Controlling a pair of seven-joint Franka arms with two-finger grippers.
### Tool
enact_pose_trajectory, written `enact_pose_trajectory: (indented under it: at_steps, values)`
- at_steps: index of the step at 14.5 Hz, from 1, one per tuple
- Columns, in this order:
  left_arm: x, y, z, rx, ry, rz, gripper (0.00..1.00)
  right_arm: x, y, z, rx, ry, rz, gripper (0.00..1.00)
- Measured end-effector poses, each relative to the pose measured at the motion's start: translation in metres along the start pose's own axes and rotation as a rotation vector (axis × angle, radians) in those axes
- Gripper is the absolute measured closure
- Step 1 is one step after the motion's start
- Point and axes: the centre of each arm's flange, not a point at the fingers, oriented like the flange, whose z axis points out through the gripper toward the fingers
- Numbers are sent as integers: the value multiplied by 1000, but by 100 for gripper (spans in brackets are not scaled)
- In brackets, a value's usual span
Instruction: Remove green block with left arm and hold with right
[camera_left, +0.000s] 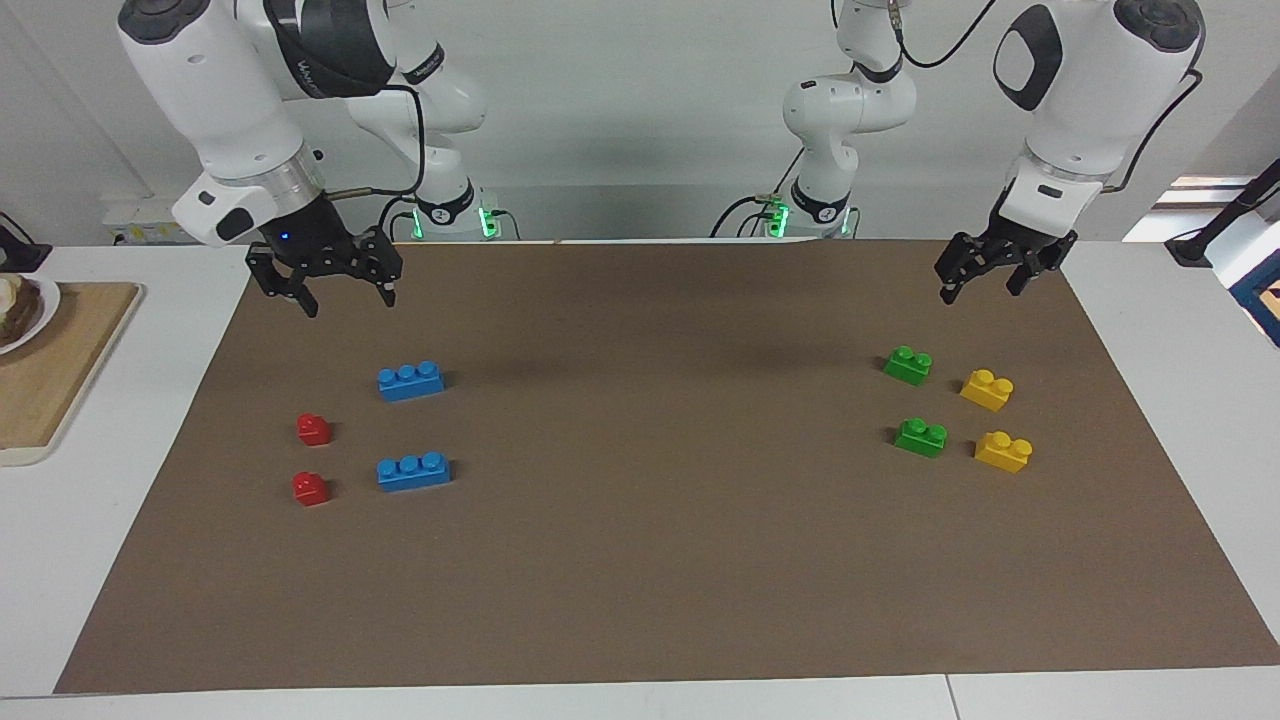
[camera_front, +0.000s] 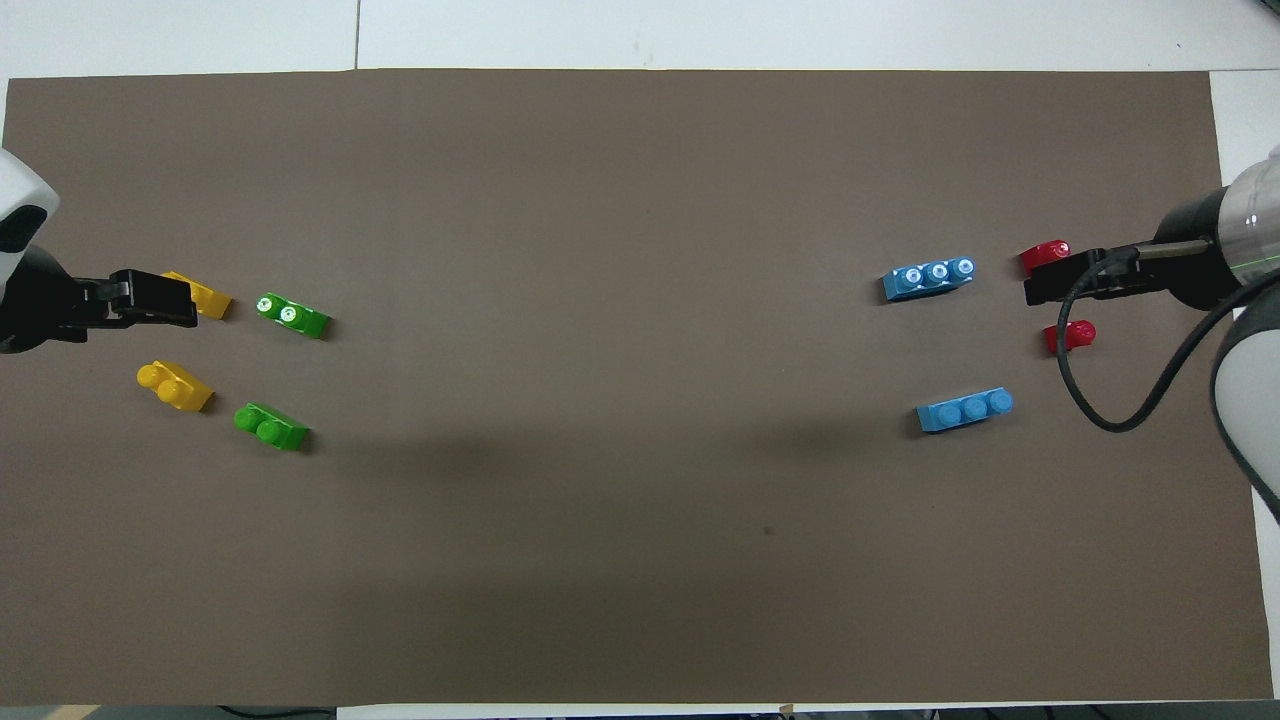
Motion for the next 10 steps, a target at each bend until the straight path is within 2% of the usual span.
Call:
enact_pose_trajectory:
  at_steps: [6, 10]
  values:
    - [-1, 0, -2, -1, 3, 0, 0, 1, 20, 0, -3, 0, 35, 0]
    - [-1, 0, -2, -1, 3, 0, 0, -2, 20, 3, -2, -28, 35, 0]
